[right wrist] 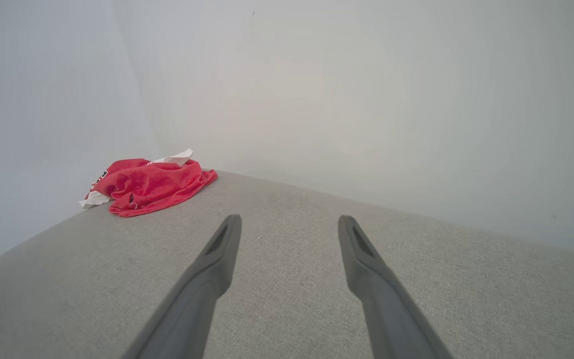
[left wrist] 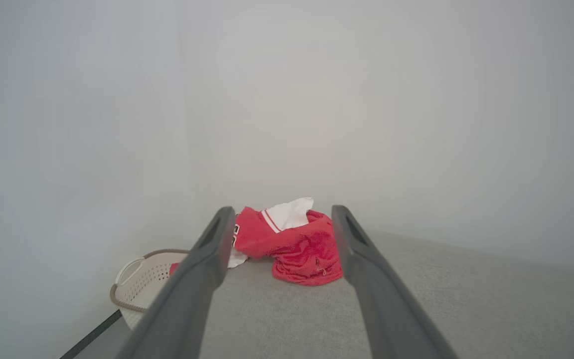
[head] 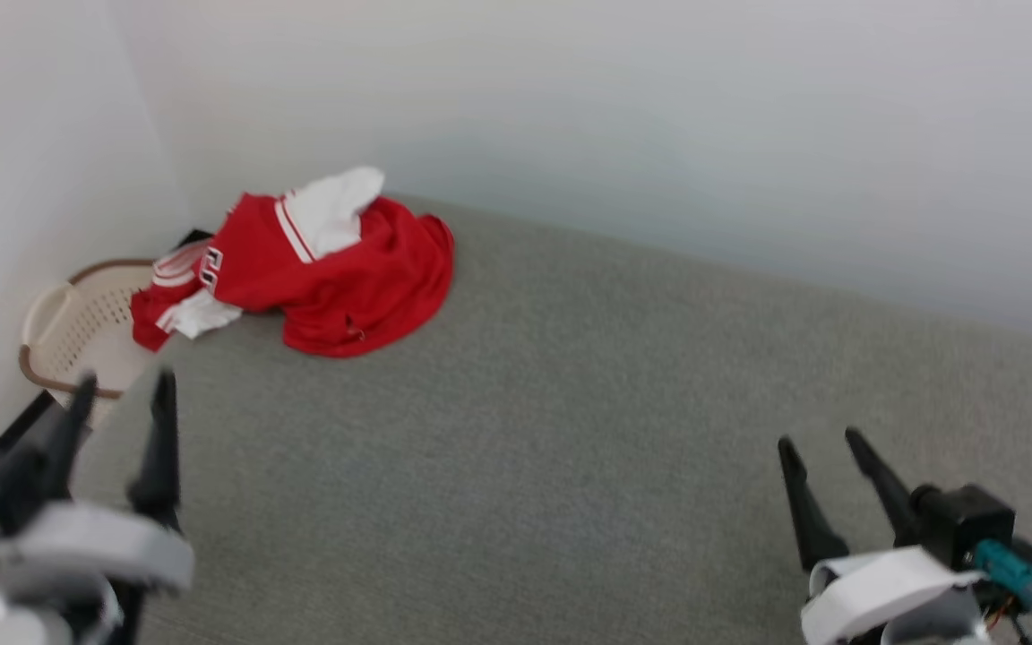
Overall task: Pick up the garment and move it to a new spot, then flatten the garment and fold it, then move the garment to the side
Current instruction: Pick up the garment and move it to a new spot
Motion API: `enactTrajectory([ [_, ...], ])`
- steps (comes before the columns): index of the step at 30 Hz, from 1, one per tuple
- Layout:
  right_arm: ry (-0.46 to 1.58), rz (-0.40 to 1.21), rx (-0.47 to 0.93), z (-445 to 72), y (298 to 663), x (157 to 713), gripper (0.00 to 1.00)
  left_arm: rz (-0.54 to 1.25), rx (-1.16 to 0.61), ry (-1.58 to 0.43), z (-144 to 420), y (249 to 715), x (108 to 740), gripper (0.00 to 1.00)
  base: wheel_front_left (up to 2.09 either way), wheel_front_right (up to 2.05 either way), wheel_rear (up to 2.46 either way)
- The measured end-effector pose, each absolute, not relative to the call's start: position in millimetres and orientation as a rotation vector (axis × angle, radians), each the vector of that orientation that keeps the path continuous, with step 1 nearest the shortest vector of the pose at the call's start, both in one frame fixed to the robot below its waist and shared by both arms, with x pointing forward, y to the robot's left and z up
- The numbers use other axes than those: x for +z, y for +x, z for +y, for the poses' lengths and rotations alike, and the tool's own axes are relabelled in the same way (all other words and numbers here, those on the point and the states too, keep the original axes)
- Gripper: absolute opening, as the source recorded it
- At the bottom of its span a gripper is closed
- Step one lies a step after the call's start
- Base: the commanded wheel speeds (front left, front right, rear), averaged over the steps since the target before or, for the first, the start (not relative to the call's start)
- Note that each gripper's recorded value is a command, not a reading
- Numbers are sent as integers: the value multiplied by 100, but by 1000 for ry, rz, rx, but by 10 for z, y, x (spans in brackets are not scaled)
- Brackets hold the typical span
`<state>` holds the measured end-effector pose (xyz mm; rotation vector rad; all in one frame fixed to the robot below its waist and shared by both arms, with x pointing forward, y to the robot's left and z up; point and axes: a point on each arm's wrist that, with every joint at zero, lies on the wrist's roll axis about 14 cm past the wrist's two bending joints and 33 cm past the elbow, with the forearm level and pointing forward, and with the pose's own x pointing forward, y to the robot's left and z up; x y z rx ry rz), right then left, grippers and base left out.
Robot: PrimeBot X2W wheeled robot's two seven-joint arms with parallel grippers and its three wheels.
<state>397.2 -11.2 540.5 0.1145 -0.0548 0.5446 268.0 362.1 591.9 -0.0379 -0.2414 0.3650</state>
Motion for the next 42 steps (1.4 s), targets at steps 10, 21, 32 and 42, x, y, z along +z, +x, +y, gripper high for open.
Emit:
enactTrajectory([
  [10, 98, -44, 447, -407, 4374, 5271, 100, -143, 269, 15, 3830, 3619, 6380, 100, 0, 0, 0],
  [21, 103, 44, 347, -759, 4700, 4787, 100, 164, 240, -11, 4019, 4754, 5981, 100, 0, 0, 0],
  [32, 79, 123, 268, -1126, 4871, 4393, 100, 516, 300, -148, 4105, 5439, 4928, 100, 0, 0, 0],
  [42, 58, 185, 204, -1393, 4901, 4182, 100, 816, 371, -234, 4063, 5562, 3987, 100, 0, 0, 0],
])
